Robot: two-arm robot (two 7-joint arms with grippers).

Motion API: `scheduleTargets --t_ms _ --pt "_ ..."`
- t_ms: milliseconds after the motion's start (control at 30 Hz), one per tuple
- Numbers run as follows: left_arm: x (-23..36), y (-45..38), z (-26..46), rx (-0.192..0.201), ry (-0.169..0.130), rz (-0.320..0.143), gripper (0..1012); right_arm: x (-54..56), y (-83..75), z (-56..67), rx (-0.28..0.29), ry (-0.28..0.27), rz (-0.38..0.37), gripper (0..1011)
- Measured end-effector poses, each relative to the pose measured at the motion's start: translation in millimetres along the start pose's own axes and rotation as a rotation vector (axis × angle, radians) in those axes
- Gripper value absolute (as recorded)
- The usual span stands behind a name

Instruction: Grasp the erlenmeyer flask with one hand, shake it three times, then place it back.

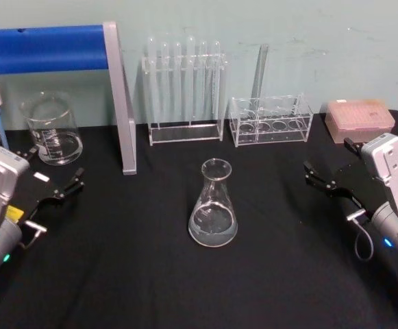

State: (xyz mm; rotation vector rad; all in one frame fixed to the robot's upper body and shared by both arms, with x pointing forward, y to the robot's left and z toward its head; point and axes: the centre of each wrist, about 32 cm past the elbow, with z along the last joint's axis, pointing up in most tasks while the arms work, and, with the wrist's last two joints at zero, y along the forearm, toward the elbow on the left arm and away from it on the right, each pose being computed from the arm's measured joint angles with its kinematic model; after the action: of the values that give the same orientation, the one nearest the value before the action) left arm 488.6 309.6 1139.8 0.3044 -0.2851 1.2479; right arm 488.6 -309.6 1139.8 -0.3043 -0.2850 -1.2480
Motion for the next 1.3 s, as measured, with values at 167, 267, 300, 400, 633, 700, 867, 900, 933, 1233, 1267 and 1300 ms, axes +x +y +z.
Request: scheduleTargets --t_ms 167,267,300,400,633,700,867,900,933,1233,1267,1300 --pt "0.0 0.0 0.0 0.000 0.000 0.000 1001 0.0 0.0 0.0 0.000 0.000 0.000 1000" --pt "0.0 0.0 0.0 0.000 0.000 0.000 1001 0.0 0.0 0.0 0.000 0.000 0.000 1000" --pt "0.0 0.0 0.0 0.000 0.000 0.000 1001 0.0 0.0 0.0 0.000 0.000 0.000 1000" --pt "0.0 0.0 0.0 0.000 0.000 0.000 1001 0.0 0.0 -0.1 0.000 0.000 0.000 1000" --pt "0.0 0.0 0.0 0.000 0.000 0.000 1001 0.0 0.0 0.0 0.000 0.000 0.000 1000" --pt "0.0 0.0 0.0 0.000 0.000 0.000 1001 0.0 0.0 0.0 0.000 0.000 0.000 1000" --pt "0.0 0.0 0.0 0.000 0.000 0.000 1001 0.0 0.0 0.0 0.000 0.000 0.000 1000" --pt "0.0 0.0 0.0 0.000 0.000 0.000 1001 0.0 0.0 -0.1 0.000 0.000 0.000 1000" --pt "0.0 0.0 0.0 0.000 0.000 0.000 1001 0.0 0.0 0.0 0.000 0.000 0.000 1000" --pt "0.0 0.0 0.0 0.000 0.000 0.000 1001 0.0 0.0 0.0 0.000 0.000 0.000 1000" --pt "0.0 0.0 0.0 0.000 0.000 0.000 1001 0.0 0.0 -0.1 0.000 0.000 0.000 1000" --pt "0.0 0.0 0.0 0.000 0.000 0.000 1001 0.0 0.0 0.0 0.000 0.000 0.000 1000"
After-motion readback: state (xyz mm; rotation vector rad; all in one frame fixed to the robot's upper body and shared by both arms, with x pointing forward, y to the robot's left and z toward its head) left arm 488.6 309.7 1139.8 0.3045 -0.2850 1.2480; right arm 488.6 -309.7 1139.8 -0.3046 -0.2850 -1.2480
